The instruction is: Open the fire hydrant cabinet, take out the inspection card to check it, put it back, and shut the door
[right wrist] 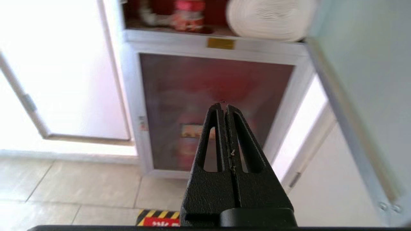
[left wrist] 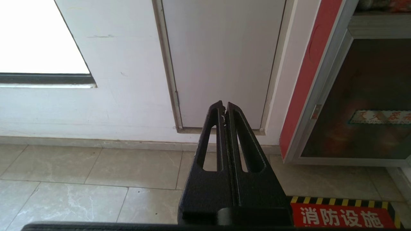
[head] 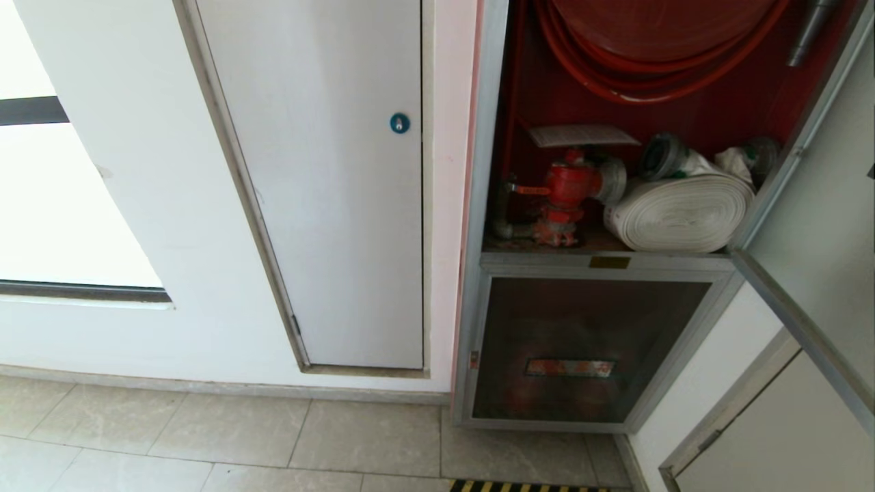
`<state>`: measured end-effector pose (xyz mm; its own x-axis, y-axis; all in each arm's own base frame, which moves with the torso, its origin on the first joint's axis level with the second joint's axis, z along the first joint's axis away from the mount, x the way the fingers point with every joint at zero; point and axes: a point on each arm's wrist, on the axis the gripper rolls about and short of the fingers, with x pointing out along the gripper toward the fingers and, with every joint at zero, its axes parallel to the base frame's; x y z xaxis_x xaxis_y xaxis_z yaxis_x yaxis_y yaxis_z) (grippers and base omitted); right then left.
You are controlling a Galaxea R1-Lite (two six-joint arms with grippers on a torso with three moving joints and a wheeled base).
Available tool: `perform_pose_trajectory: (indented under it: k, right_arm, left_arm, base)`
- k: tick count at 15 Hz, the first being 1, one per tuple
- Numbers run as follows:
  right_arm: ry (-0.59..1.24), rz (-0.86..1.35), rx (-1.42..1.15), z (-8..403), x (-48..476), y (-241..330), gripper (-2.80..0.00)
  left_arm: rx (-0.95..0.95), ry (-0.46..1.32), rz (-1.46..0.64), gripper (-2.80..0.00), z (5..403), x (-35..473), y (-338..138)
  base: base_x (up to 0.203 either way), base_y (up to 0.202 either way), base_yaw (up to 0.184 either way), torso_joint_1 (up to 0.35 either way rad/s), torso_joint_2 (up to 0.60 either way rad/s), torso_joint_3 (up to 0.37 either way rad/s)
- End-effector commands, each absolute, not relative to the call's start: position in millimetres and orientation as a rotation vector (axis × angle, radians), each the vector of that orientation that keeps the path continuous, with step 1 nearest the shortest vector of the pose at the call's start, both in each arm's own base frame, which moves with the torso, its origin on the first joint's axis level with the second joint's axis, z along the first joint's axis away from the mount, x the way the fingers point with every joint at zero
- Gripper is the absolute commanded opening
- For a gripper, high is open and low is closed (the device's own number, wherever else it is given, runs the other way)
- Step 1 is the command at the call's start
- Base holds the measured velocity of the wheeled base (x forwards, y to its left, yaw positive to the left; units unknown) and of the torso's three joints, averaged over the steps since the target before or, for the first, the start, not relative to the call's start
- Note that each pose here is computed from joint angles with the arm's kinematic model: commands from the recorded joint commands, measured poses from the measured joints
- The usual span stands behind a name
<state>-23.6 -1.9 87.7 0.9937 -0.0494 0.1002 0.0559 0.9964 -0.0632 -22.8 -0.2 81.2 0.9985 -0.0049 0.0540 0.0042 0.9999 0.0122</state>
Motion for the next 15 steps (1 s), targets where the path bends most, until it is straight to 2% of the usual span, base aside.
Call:
perform_pose_trajectory:
  k: [1,5,15]
  right_arm:
    - [-0.085,-0.034,-0.07,85,-23,-1,-2.8]
    - [0.024,0.038,-0.093,75,-23,0,-2.8]
    - [0.022,0.038,-0.069,75,-24,0,-2.8]
  left_arm:
    - [0.012,-0.032,-0.004,-2.8,76,-21,0]
    - [0.012,-0.034,-0.004,-2.8,76,-21,0]
    - [0.012,-0.034,-0.004,-2.8,76,-21,0]
  base:
    - [0.0,0.0,0.0,0.0,0.0,0.0]
    - [0.0,0.0,0.0,0.0,0.0,0.0]
    - [0.0,0.0,0.0,0.0,0.0,0.0]
